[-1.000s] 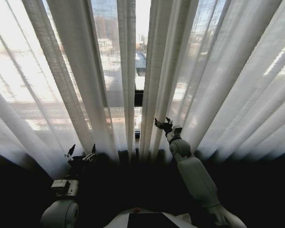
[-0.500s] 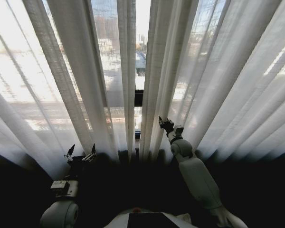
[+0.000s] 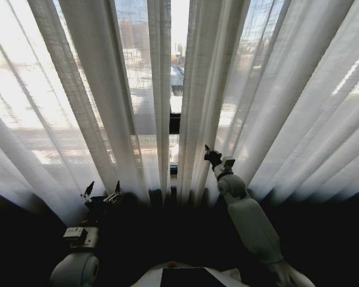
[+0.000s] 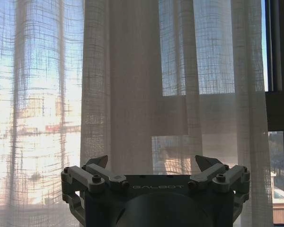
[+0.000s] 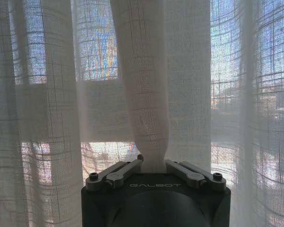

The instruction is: Open the curtains by pulling them apart, changing their state from closed to fully open.

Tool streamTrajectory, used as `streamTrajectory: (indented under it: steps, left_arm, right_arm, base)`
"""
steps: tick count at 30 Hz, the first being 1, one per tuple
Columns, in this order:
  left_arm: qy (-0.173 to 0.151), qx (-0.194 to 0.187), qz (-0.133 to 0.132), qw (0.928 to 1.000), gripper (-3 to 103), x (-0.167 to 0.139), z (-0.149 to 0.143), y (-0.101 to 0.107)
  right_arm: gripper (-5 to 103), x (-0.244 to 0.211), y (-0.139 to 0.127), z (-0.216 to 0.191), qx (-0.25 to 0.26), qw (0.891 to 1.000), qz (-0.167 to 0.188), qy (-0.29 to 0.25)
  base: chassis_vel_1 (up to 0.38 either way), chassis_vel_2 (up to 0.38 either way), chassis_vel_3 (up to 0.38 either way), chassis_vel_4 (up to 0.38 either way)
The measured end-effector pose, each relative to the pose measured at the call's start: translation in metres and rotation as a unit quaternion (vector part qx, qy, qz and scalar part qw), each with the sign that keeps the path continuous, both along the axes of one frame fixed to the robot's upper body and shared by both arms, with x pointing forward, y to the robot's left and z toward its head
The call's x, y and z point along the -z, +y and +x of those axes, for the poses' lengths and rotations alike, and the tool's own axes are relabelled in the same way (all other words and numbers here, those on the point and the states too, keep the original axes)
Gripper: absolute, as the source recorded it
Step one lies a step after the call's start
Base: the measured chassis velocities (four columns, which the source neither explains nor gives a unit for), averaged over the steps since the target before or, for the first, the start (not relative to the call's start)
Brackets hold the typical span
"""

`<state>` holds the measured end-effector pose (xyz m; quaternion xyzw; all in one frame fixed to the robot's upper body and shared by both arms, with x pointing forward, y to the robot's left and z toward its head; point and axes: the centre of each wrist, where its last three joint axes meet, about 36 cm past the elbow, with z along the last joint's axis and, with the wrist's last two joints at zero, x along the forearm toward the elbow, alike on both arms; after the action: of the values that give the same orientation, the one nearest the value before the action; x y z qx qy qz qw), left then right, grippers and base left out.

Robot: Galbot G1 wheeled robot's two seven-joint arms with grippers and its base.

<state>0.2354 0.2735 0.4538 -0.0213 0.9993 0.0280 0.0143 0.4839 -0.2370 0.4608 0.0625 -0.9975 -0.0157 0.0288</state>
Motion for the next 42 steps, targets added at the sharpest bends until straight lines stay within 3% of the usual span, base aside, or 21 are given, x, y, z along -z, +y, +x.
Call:
streamTrajectory:
  steps: [19, 42]
  left_arm:
    - [-0.001, 0.0, 0.003, 1.0, 100, -0.002, -0.001, -0.001]
    - [-0.004, 0.001, 0.002, 1.0, 100, 0.0, 0.0, -0.001]
  right_arm:
    - [0, -0.001, -0.004, -0.004, -0.002, 1.0, -0.002, -0.001]
    - [0, -0.004, -0.021, -0.011, 0.016, 1.0, -0.005, -0.006]
  base:
    - [-0.099, -0.101, 0.109, 0.108]
    - [-0.336, -0.338, 0.332, 0.337]
